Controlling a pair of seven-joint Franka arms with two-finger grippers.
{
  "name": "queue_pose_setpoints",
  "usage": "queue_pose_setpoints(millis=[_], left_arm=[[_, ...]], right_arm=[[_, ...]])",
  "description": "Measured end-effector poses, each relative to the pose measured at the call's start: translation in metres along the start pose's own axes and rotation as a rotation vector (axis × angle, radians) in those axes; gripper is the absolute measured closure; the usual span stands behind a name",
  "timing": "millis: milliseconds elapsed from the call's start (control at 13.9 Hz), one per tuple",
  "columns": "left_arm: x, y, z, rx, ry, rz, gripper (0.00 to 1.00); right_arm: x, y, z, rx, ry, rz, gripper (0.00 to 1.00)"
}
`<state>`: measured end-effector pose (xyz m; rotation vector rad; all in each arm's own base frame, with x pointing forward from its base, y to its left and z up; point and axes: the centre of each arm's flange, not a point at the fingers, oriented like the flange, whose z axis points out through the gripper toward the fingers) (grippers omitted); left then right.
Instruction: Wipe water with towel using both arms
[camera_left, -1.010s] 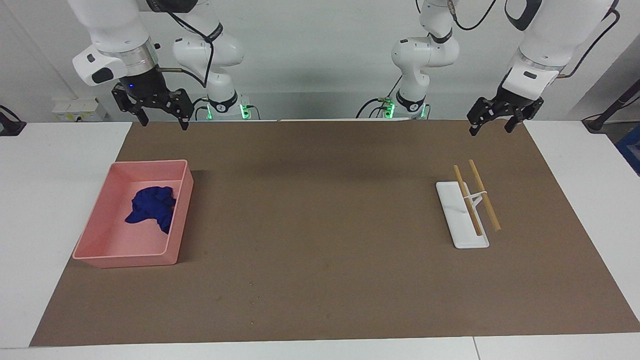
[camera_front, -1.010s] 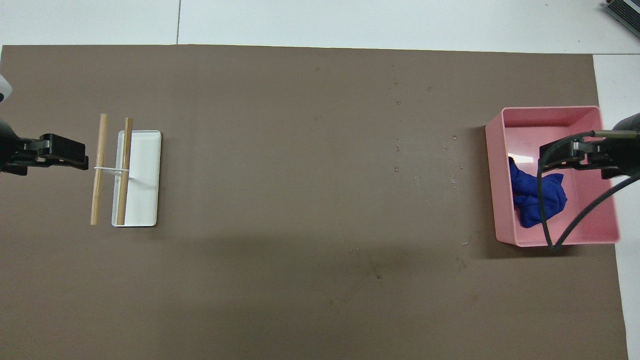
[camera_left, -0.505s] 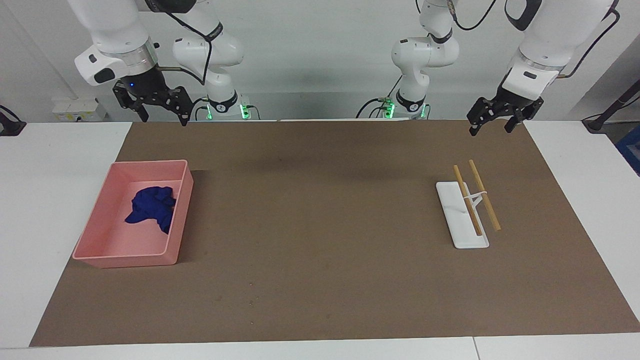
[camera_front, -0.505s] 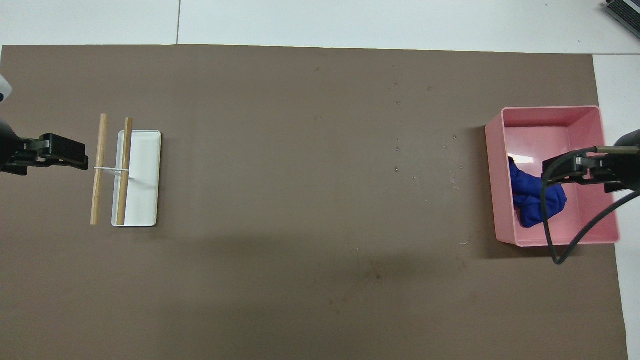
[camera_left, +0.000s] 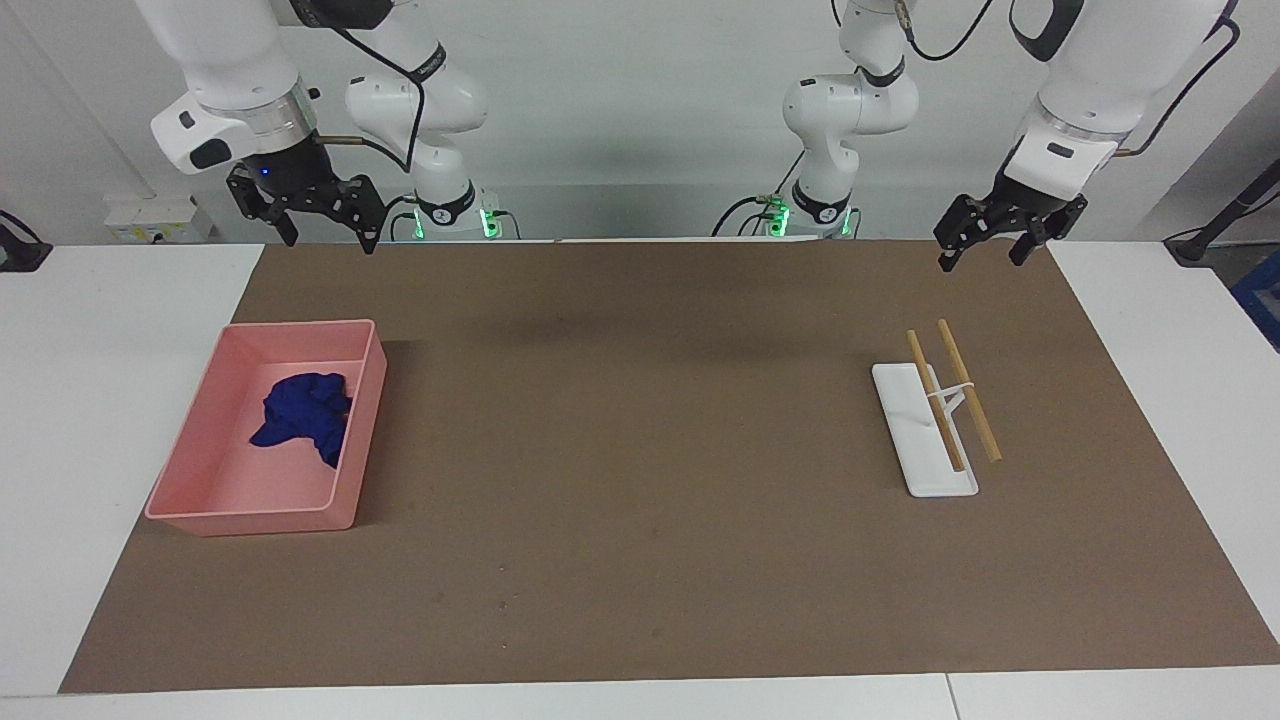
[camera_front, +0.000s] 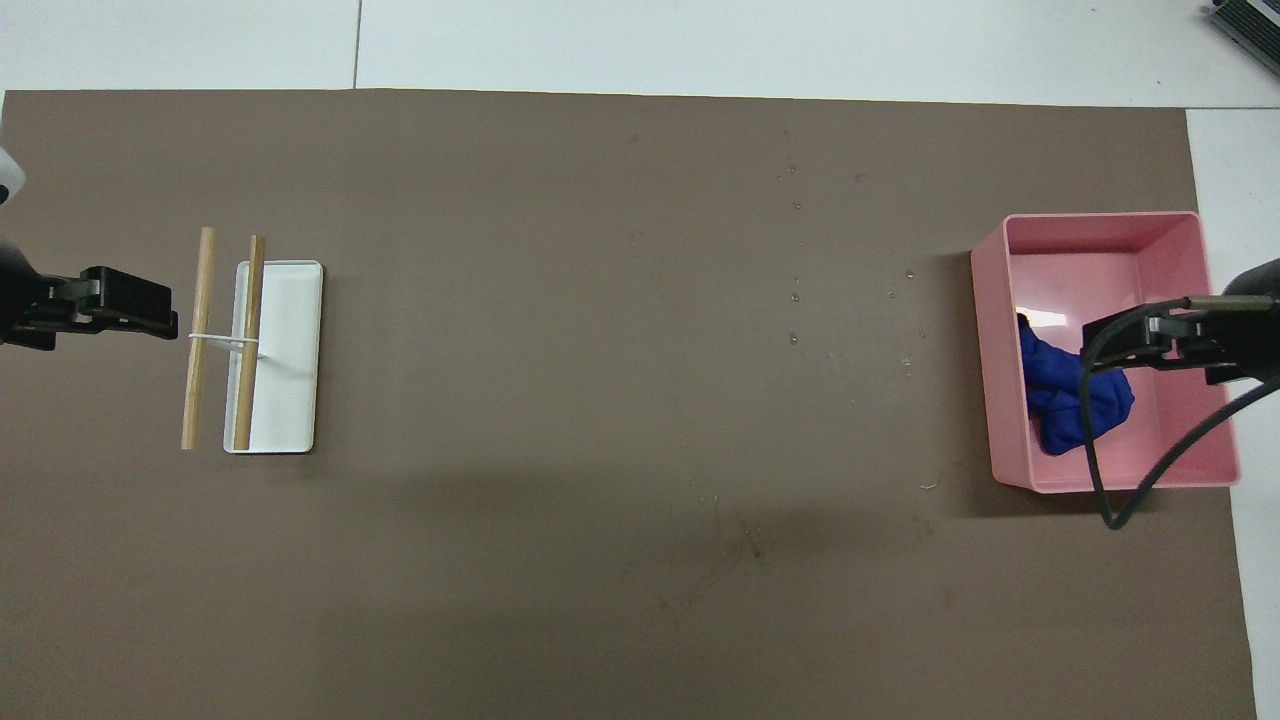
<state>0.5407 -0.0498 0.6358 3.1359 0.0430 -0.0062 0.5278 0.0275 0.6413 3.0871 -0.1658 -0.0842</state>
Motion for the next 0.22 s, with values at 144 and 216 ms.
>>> queue_pose_setpoints(millis=[144,216], left_arm=[[0.0000,0.0000,0.0000,0.000,0.000,0.000,0.00],[0.0000,0.0000,0.0000,0.000,0.000,0.000,0.00]], right_arm=[[0.0018,-0.0014,-0.0013,0.003,0.018,-0.002,0.00],[0.0022,-0.0025,-0.0017,0.004,0.023,-0.004,0.00]])
